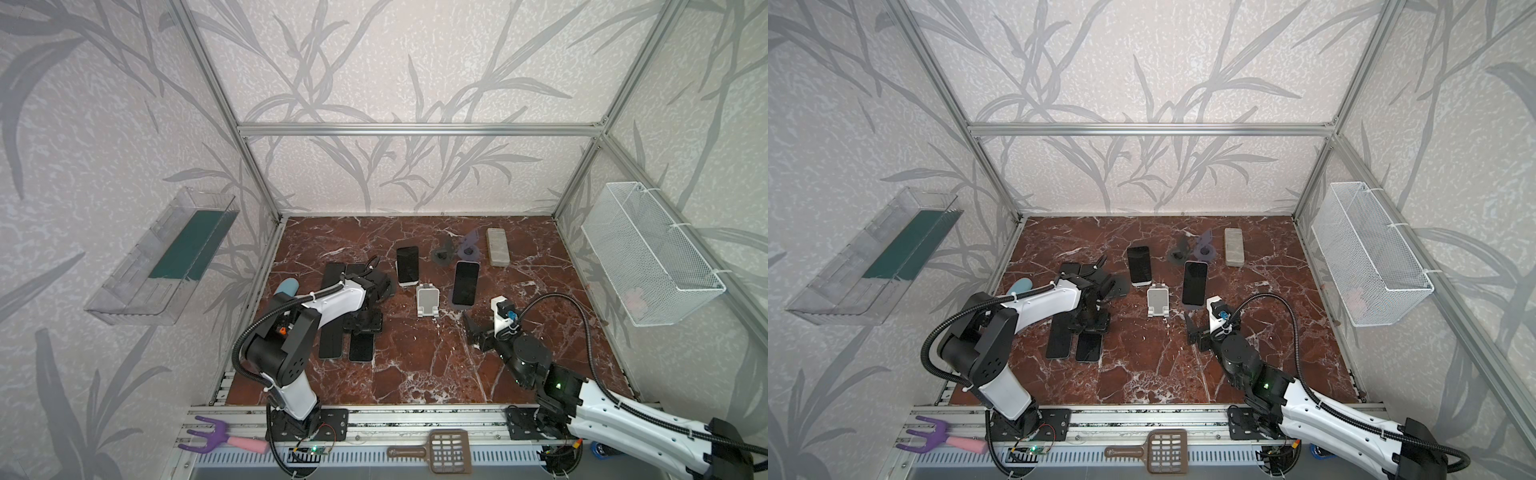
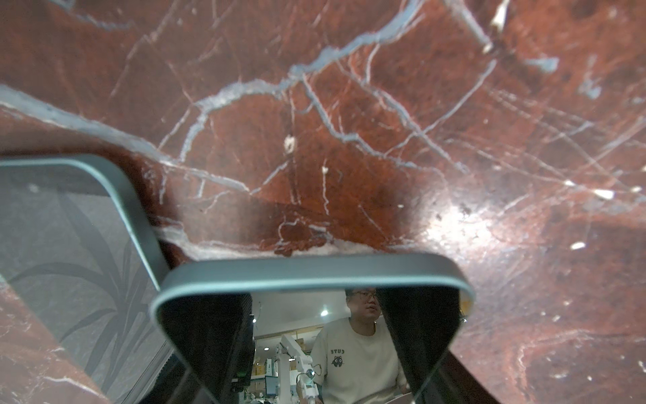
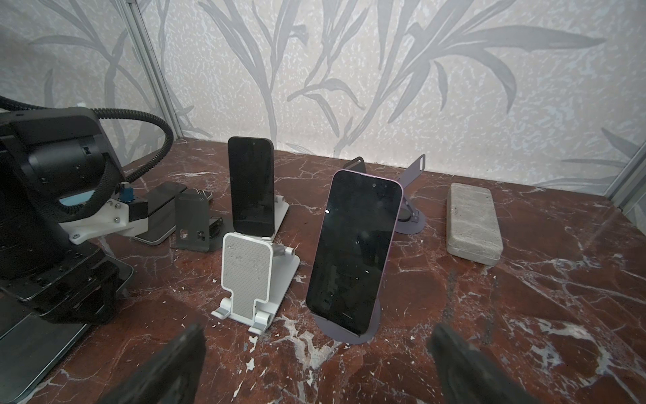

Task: Remove the phone from the phone stand
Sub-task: Place the phone at the middle-left of the table.

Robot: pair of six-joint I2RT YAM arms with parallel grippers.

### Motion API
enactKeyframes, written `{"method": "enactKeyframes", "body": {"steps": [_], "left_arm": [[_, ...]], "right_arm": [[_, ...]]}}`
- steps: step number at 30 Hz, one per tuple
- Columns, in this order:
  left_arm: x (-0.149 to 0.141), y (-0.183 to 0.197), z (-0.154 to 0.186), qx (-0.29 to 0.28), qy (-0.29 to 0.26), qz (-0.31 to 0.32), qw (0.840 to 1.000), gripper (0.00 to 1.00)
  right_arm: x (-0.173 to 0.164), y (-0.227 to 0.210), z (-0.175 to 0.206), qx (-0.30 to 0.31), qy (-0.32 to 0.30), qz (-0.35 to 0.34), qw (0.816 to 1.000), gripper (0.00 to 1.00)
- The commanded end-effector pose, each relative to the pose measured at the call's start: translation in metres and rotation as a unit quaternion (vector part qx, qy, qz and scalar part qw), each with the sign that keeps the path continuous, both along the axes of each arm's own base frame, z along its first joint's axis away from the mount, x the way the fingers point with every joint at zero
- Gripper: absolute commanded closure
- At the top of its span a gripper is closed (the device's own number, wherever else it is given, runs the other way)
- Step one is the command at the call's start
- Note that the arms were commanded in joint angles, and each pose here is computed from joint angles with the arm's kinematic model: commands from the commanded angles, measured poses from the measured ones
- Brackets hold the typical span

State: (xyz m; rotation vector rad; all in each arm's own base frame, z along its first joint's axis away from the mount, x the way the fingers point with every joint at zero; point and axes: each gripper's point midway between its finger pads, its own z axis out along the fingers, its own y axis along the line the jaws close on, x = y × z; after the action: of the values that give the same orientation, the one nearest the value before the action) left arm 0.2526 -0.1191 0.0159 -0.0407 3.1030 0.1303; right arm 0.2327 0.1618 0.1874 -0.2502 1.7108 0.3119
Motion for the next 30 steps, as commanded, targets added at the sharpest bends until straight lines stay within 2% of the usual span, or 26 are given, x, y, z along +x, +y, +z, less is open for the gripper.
{"method": "enactKeyframes", "body": {"steps": [1,15,30], "left_arm": [[-0.001,0.016,-0.016,0.045,0.008,0.003,0.999,0.42],[0.003,0.025,-0.017,0.064,-0.021,0.017,0.998,0.37],[-0.002,0.027,-0.024,0.065,-0.019,0.026,0.997,0.35]], "right_arm": [[0.002,0.000,0.013,0.017,-0.009,-0.005,1.000,0.01],[0.002,0.001,0.012,0.014,-0.007,-0.003,1.000,0.01],[0.003,0.001,0.011,0.011,-0.007,-0.004,1.000,0.01]]}}
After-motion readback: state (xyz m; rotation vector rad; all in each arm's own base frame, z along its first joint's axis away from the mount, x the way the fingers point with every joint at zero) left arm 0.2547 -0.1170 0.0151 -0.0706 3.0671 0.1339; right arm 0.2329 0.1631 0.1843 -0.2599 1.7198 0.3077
